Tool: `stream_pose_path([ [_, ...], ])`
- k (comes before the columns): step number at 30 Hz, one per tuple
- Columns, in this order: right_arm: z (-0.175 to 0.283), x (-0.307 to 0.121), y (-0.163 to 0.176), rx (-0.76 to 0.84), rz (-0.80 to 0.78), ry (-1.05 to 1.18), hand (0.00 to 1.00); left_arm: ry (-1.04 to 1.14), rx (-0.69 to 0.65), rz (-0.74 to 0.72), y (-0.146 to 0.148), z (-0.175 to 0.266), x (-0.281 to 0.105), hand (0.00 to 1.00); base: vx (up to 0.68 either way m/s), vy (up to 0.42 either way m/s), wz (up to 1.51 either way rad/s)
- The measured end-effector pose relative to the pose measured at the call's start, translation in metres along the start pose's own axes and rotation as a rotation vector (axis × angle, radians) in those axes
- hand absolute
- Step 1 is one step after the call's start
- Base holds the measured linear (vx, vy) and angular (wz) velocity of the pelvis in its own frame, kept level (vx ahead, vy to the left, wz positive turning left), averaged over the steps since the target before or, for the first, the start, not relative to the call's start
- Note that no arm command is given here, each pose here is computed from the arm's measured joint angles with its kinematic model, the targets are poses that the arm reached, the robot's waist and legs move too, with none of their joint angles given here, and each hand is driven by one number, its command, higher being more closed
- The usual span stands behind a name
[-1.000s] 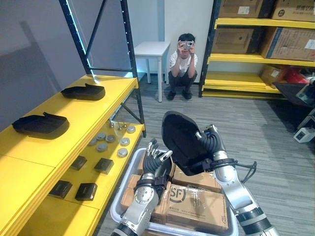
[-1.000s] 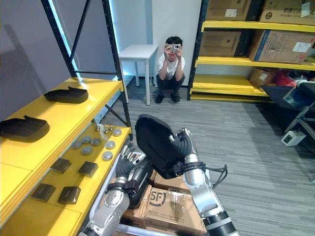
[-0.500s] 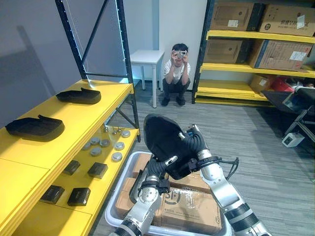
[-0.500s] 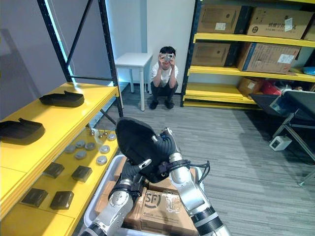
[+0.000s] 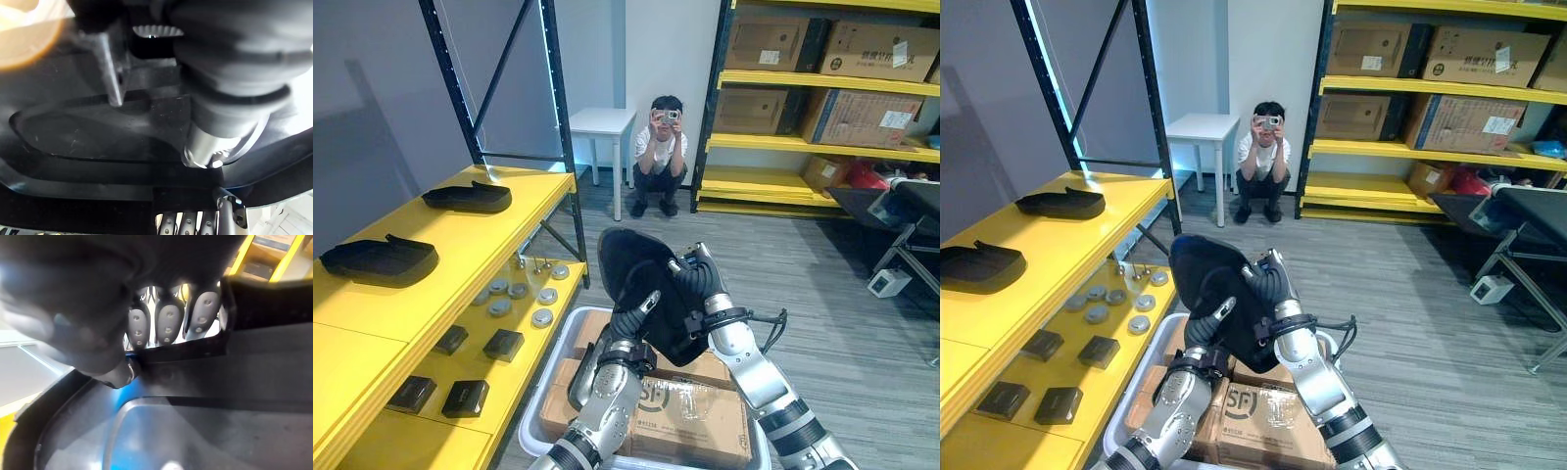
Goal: Walk over and take plastic housings, then place them on the shelf
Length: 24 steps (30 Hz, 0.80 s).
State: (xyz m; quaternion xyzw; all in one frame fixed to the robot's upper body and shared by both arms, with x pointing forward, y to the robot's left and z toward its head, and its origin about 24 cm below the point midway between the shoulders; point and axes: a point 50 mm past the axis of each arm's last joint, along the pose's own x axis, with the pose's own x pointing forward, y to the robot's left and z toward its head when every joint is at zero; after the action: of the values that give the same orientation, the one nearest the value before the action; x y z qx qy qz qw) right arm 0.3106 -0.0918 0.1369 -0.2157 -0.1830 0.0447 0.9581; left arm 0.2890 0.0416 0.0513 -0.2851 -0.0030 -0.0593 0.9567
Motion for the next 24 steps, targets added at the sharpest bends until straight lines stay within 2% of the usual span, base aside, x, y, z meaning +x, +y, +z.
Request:
stream_pose_path([
  [10, -0.013, -0.011, -0.004, 0.016, 0.003, 0.05, 1.0, 0.078, 0.041, -0.023, 0.002, -0.007, -0.002, 1.0, 0.0, 0.0, 0.02],
  [11, -0.015, -0.013, -0.003, 0.019, 0.005, 0.059, 0.0, 0.087, 0.046, -0.022, 0.004, -0.008, -0.003, 1.0, 0.0, 0.0, 0.07],
  [19, -0.04, -0.039, 0.014, 0.115, 0.075, 0.194, 0.0, 0.118, 0.203, 0.02, 0.035, -0.013, -0.021, 1.0, 0.0, -0.001, 0.03],
  [24, -0.048, -0.053, 0.025, 0.296, 0.113, 0.273, 0.0, 0.042, 0.401, 0.057, 0.06, 0.003, -0.024, 1.0, 0.0, 0.0, 0.0],
])
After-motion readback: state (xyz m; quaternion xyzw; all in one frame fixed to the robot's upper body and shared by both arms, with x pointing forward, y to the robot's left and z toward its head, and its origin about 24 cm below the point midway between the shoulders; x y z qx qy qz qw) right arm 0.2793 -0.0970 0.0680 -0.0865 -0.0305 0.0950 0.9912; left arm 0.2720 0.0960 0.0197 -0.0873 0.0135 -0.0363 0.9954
